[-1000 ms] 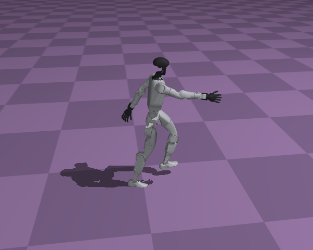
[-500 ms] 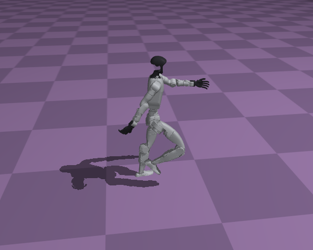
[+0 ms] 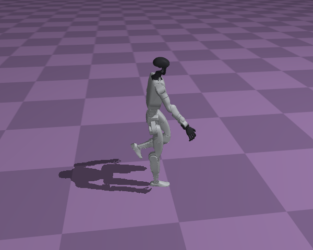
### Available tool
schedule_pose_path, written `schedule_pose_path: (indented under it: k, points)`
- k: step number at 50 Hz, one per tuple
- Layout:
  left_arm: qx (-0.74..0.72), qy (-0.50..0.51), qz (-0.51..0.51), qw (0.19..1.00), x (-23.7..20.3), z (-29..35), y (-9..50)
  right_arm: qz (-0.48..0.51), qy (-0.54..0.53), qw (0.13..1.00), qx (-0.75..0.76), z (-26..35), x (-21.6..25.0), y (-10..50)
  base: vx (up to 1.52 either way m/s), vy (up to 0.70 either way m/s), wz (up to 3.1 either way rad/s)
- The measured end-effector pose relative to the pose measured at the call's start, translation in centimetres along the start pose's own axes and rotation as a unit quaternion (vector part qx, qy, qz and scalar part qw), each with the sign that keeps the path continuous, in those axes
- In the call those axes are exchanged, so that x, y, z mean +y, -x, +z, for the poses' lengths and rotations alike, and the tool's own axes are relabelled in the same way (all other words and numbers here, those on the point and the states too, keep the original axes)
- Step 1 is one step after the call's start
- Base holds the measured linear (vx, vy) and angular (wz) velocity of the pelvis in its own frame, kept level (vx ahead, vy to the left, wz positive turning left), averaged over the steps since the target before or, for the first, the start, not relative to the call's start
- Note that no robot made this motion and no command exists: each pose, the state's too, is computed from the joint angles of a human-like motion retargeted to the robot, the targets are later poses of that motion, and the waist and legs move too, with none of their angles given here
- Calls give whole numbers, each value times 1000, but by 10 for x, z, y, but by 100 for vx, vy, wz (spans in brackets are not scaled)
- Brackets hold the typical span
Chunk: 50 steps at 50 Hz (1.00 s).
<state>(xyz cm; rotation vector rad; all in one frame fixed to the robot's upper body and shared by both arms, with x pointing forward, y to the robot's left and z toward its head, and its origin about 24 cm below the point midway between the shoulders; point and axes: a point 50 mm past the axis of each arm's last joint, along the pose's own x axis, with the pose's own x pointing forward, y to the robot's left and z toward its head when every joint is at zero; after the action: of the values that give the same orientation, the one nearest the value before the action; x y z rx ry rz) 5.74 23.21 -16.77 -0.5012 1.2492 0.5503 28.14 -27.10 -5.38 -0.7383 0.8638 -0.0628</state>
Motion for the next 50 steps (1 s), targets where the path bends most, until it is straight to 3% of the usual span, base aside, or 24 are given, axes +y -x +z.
schedule_pose_path:
  k: [4,8,13,18,22,27,30,33,36,40,44,50]
  points:
    - [151,-79,148,974,88,-96,32,-112,-181,956,-200,130,-97,27,58,-9,-129]
    - [242,-150,163,945,137,-154,75,-158,-206,914,-311,211,-147,76,58,-1,-78]
    - [303,-160,64,937,145,-178,96,-156,-153,915,-338,255,-155,106,63,6,-29]
    - [270,-131,22,954,116,-151,67,-75,-175,924,-331,247,-116,87,78,16,-109]
    - [188,-159,15,969,73,-101,30,-20,-189,944,-269,183,-51,41,85,30,-32]
    - [24,-229,-16,973,-10,8,-3,123,-85,987,-66,14,70,10,75,27,101]
    - [-105,-233,-42,966,-72,101,5,237,-23,966,101,-102,133,42,63,17,132]
    - [-219,-226,-89,945,-131,192,45,298,29,913,278,-203,165,101,60,12,123]
    - [-351,-227,-139,898,-178,266,107,358,13,849,390,-275,181,172,60,5,115]
    - [-503,-247,-186,807,-215,326,196,362,-48,790,493,-334,182,258,61,-4,93]
    - [-588,-256,-246,727,-240,343,260,364,-97,743,552,-358,182,316,60,-10,40]
    - [-572,-249,-372,688,-269,315,261,397,-111,715,565,-354,197,335,63,-16,46]
